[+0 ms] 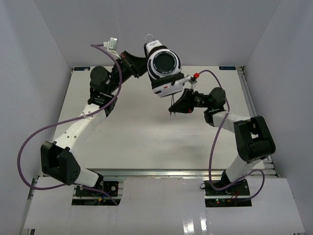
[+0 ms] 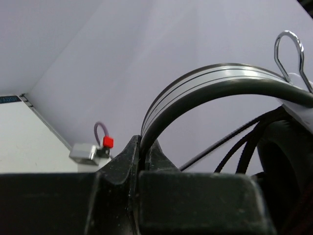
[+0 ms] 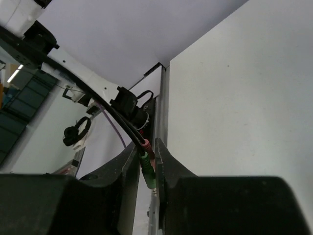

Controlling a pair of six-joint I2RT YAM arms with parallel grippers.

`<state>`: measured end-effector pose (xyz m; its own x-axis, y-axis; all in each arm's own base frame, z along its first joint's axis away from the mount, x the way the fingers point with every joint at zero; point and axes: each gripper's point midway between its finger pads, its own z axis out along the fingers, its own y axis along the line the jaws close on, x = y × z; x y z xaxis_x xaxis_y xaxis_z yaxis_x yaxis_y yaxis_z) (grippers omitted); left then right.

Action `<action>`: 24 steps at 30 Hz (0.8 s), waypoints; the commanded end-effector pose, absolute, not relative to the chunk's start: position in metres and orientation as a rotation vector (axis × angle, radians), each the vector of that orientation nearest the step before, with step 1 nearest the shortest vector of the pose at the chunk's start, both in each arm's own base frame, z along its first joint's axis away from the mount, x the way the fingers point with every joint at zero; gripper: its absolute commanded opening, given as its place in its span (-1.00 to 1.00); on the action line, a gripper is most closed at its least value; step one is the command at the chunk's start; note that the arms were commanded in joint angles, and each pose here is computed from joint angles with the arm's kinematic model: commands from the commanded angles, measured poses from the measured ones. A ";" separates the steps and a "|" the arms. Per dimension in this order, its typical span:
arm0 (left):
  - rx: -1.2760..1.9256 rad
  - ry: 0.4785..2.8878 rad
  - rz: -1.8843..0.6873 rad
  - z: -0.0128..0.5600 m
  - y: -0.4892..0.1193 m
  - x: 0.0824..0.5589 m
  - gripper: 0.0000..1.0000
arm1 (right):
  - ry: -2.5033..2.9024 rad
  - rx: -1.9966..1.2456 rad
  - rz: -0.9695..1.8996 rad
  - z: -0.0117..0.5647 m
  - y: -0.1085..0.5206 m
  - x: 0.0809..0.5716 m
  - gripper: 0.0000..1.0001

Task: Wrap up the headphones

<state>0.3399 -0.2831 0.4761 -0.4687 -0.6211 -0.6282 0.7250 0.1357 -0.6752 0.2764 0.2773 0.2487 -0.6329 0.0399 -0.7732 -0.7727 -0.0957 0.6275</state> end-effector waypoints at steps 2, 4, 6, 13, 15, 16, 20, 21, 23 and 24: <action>-0.182 1.130 -1.585 0.538 -0.254 0.355 -1.00 | 1.205 -1.004 1.674 0.307 0.280 0.229 -0.81; -0.233 1.149 -1.553 0.530 -0.252 0.366 -1.00 | 1.207 -0.999 1.652 0.307 0.279 0.226 -0.85; -0.285 1.167 -1.519 0.523 -0.248 0.375 -1.00 | 1.220 -0.996 1.633 0.307 0.277 0.223 -0.85; -0.606 1.416 -0.886 0.441 -0.186 0.426 -1.00 | 1.374 -1.117 1.176 0.283 0.279 0.245 -0.85; -0.613 1.480 -0.722 0.418 -0.174 0.437 -1.00 | 1.490 -1.120 1.010 0.270 0.274 0.252 -0.85; -0.601 1.552 -0.639 0.394 -0.174 0.446 -1.00 | 1.518 -1.134 0.936 0.266 0.274 0.256 -0.85; -0.484 1.785 -0.402 0.317 -0.185 0.461 -1.00 | 1.621 -1.254 0.688 0.238 0.269 0.268 -0.85; -0.429 1.844 -0.352 0.299 -0.191 0.460 -1.00 | 1.648 -1.294 0.639 0.226 0.268 0.269 -0.85; -0.268 1.991 -0.238 0.254 -0.206 0.452 -1.00 | 1.704 -1.352 0.576 0.199 0.266 0.267 -0.85; -0.201 2.068 -0.175 0.228 -0.210 0.447 -1.00 | 1.729 -1.378 0.551 0.184 0.265 0.266 -0.85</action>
